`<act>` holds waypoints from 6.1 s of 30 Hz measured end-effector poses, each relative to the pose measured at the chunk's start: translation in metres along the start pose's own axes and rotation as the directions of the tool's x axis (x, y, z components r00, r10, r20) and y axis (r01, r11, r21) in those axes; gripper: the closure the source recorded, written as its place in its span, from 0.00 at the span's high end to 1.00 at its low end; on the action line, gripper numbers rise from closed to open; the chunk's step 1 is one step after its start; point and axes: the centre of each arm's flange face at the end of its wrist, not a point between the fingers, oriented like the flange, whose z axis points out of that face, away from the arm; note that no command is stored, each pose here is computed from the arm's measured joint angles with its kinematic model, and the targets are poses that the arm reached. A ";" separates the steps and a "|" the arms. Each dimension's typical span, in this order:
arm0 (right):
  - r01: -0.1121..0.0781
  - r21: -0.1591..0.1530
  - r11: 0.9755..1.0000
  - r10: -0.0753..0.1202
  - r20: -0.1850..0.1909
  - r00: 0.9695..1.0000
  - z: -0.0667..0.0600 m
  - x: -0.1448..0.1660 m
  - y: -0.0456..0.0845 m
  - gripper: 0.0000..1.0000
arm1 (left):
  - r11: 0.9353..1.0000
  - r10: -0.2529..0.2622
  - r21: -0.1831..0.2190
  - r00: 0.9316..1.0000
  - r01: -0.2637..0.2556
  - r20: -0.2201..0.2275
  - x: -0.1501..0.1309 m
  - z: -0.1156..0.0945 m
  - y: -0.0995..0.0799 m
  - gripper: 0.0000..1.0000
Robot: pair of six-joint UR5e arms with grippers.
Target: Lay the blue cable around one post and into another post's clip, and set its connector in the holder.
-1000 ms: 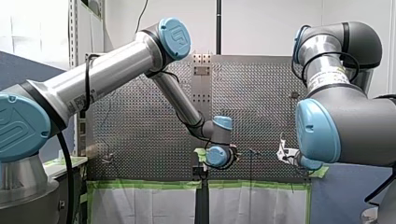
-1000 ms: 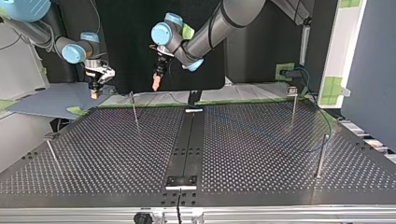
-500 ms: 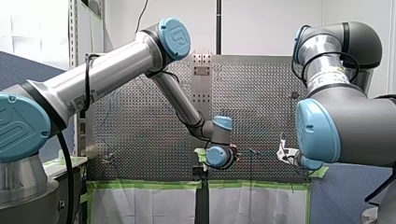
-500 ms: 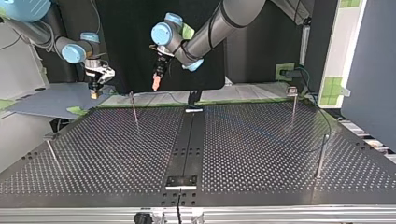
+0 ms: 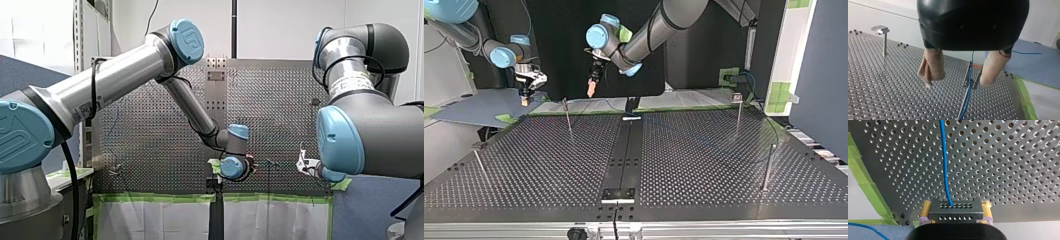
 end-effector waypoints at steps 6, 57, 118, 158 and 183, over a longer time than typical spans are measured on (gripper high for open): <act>-0.001 -0.001 1.000 0.001 0.001 1.000 0.000 0.000 0.000 0.00 | 1.000 0.008 -0.024 1.000 -0.008 -0.010 -0.001 -0.003 0.006 1.00; -0.033 0.012 0.999 0.033 -0.005 0.999 0.001 0.001 0.003 0.00 | 0.973 0.011 -0.231 1.000 -0.004 0.028 -0.122 -0.134 0.069 1.00; -0.029 0.023 0.999 0.029 0.000 1.000 0.001 -0.002 -0.001 0.00 | 0.857 -0.395 -0.197 0.853 0.476 0.341 -0.282 -0.219 0.220 1.00; -0.028 0.024 0.999 0.028 0.001 1.000 0.001 -0.003 -0.001 0.00 | 0.689 -0.303 -0.246 0.579 0.682 0.757 -0.396 -0.280 0.317 1.00; -0.026 0.025 0.999 0.026 0.006 1.000 0.000 -0.005 -0.003 0.00 | 0.685 -0.488 0.006 0.454 0.728 0.745 -0.375 -0.248 0.345 1.00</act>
